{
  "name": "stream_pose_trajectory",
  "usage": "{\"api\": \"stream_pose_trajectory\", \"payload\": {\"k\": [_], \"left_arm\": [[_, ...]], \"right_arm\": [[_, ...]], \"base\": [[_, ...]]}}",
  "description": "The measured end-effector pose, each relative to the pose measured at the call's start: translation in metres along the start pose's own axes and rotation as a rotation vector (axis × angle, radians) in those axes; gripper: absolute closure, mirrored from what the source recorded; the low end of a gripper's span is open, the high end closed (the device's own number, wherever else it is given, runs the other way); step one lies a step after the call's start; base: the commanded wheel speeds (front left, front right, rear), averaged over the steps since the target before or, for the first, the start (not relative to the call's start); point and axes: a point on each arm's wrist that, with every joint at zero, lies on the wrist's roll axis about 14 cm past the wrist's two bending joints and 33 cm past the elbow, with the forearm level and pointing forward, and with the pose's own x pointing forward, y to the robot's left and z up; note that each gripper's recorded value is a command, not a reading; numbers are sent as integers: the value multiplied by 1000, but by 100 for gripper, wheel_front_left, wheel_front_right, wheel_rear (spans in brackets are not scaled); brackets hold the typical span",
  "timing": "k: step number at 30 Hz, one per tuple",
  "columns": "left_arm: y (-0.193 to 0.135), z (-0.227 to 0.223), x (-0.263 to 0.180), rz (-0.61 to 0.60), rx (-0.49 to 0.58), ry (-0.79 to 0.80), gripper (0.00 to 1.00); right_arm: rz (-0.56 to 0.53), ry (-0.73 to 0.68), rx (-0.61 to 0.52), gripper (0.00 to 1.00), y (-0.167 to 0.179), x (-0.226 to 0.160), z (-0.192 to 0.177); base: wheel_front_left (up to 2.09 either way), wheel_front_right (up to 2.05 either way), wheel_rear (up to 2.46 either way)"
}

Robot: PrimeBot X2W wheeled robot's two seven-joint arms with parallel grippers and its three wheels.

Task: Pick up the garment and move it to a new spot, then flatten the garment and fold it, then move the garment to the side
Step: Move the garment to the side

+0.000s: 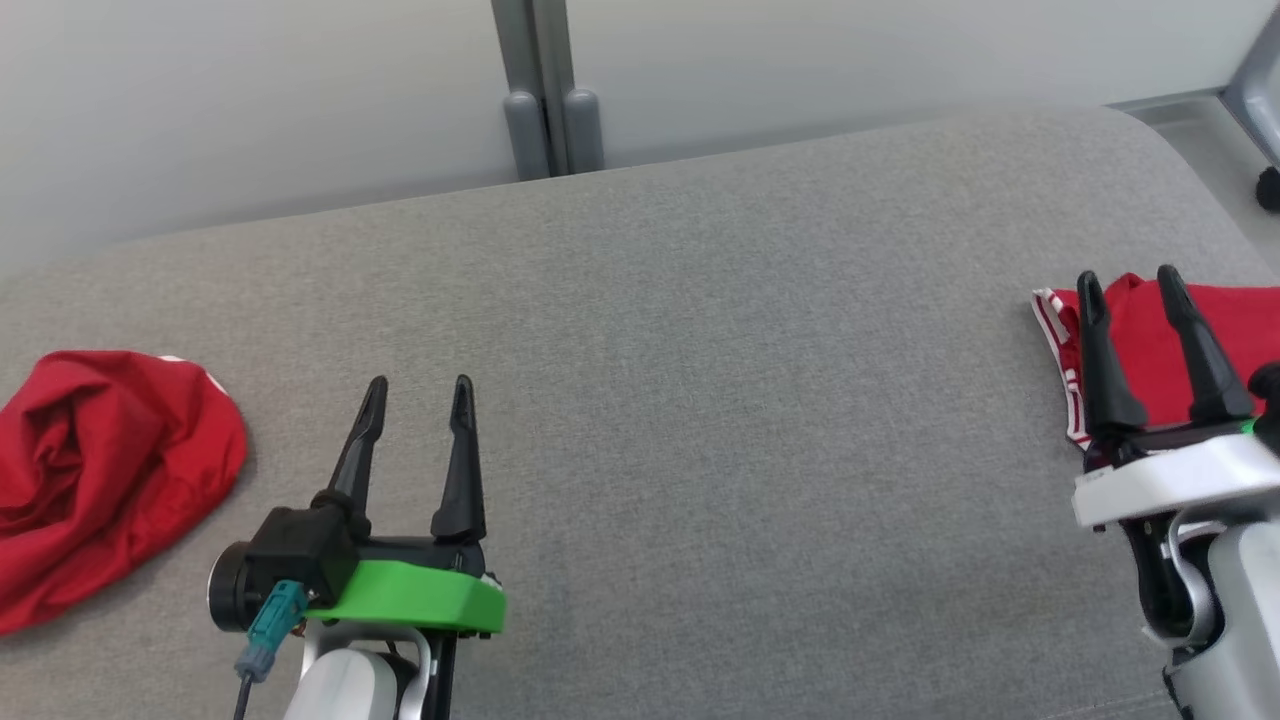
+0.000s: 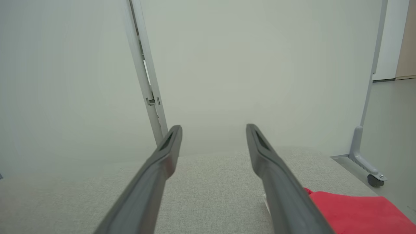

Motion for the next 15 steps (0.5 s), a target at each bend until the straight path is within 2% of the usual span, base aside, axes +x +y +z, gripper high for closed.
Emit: {"api": "stream_pose_trajectory", "payload": {"k": [2,10,15], "left_arm": [[15,10,-9,64,-3,-21,0],[25,12,-42,122,29,-10,0],[28,4,-61,147,31,18,0]], "right_arm": [[30,-23,43,0,23,-7,1],[97,-21,198,0,84,-34,-7],[153,16,197,0,105,-47,-15]], "base": [[0,0,0],[0,0,0],[0,0,0]]}}
